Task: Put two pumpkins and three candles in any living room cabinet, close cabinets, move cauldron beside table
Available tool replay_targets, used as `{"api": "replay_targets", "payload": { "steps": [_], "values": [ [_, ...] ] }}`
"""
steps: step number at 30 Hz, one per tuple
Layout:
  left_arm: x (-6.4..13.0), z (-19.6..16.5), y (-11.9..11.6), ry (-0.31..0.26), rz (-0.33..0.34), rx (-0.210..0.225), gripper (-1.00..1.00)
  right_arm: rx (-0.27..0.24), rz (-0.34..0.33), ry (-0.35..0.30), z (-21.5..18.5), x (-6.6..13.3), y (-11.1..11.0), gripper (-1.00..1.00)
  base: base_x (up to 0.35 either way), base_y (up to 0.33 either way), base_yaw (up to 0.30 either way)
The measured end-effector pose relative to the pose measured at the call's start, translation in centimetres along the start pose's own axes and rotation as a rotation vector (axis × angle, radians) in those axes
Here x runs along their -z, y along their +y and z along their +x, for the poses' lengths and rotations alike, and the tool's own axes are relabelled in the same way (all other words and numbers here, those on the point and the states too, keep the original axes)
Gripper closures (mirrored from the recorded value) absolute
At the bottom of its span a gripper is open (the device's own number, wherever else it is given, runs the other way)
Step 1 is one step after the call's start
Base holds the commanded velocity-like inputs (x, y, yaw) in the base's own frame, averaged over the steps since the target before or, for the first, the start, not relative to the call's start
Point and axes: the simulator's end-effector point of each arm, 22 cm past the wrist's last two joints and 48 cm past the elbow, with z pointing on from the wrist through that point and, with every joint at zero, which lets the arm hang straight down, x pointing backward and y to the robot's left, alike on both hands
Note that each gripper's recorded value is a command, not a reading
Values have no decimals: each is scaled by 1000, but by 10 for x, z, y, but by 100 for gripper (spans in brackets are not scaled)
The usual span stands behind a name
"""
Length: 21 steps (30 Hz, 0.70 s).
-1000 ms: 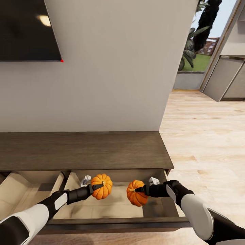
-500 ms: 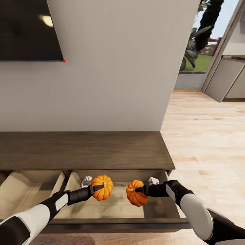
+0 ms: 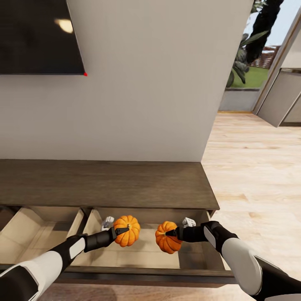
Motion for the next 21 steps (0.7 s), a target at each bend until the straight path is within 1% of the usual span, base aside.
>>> {"api": "replay_targets", "payload": {
  "steps": [16,21],
  "values": [
    [-6,7,9,13,-5,19,100,-17,5,17,7,-6,-10,100,0,0,0],
    [-6,5,10,12,-2,33,100,-23,9,22,6,-8,-11,100,0,0,0]
  ]
}}
